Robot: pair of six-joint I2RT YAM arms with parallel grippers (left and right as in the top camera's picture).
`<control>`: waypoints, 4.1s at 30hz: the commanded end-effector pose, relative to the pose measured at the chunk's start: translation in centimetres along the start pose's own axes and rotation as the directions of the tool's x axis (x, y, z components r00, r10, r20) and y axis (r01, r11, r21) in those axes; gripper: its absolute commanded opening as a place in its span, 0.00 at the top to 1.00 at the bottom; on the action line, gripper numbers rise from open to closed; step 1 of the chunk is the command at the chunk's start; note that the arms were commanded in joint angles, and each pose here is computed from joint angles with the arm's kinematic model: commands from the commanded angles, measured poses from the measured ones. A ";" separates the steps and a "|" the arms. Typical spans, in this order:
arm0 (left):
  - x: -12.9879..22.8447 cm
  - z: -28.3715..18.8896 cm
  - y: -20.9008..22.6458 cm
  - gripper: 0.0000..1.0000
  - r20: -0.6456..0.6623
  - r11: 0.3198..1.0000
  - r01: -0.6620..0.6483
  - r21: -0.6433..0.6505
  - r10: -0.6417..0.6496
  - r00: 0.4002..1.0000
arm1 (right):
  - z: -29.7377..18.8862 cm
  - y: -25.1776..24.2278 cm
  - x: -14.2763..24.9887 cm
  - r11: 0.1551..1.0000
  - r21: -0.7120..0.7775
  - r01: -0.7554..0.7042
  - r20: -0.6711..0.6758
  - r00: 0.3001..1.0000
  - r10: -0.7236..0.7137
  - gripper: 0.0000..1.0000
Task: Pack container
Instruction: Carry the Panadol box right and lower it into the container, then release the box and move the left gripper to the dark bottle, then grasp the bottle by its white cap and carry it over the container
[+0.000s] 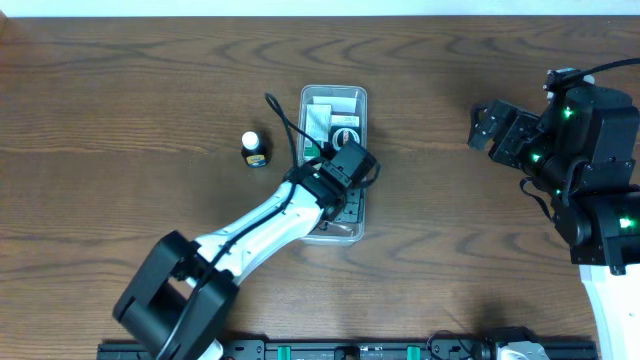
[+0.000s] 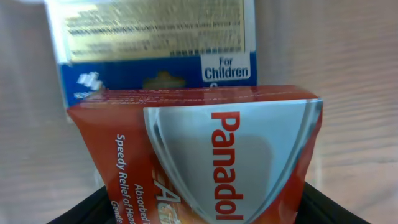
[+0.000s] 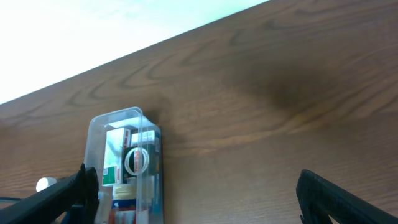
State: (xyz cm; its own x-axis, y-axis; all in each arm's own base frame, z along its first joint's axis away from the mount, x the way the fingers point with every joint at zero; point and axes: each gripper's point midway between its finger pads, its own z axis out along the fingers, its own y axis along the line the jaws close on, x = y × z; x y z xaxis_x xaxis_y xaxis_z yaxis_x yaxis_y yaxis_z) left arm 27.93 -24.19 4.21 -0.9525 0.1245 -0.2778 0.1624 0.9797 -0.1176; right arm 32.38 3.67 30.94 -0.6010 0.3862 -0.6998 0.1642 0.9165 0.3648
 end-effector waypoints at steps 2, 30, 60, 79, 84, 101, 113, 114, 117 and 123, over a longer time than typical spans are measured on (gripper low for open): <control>-0.3 0.1 -0.9 0.27 0.007 1.000 0.005 0.024 -0.005 1.000 | -0.1 -0.1 -0.3 1.000 0.001 0.001 0.008 1.000 -0.001 0.01; -1.3 -1.2 -1.6 0.06 0.033 0.999 0.011 0.052 -0.012 0.999 | -0.1 -0.1 -0.3 1.000 0.001 0.001 0.008 1.000 -0.001 0.01; -11.6 -7.1 18.4 0.18 0.246 0.978 0.192 -0.085 -0.166 0.955 | -0.1 -0.1 -0.3 1.000 0.001 0.001 0.008 1.000 -0.001 0.01; -11.8 -4.0 18.3 0.49 0.206 0.981 0.180 -0.075 -0.161 0.965 | -0.1 -0.1 -0.3 1.000 0.001 0.001 0.008 1.000 -0.001 0.01; -11.3 -3.9 18.3 0.50 0.186 0.980 0.180 -0.079 -0.163 0.969 | -0.1 -0.1 -0.3 1.000 0.001 0.001 0.008 1.000 -0.001 0.01; -11.4 -6.4 18.0 0.79 0.216 0.981 0.180 -0.073 -0.160 0.963 | -0.1 -0.1 -0.3 1.000 0.002 0.001 0.009 1.000 -0.001 0.01; -7.6 -19.1 12.5 0.88 0.351 0.992 0.127 0.021 -0.126 0.928 | -0.1 -0.1 -0.3 1.000 0.001 0.001 0.008 1.000 -0.001 0.01; -7.2 -19.9 11.7 0.88 0.363 0.991 0.124 0.043 -0.131 0.923 | -0.1 -0.1 -0.3 1.000 0.001 0.001 0.008 1.000 -0.001 0.01; -6.0 -22.3 8.6 0.89 0.405 0.991 0.075 0.112 -0.115 0.907 | -0.1 -0.1 -0.3 1.000 0.001 0.001 0.008 1.000 -0.001 0.01; -3.3 -23.2 3.4 0.89 0.386 0.980 0.017 0.198 -0.093 0.918 | -0.1 -0.1 -0.3 1.000 0.001 0.001 0.008 1.000 -0.001 0.01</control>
State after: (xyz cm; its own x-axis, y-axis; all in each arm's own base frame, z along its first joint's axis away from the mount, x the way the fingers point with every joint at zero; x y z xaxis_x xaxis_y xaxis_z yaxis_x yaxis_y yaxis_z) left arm 26.51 -16.21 25.97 -0.7851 0.0167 -0.6192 0.2237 0.9398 -0.2583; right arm 32.38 3.67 30.94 -0.6010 0.3862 -0.6998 0.1642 0.9165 0.3648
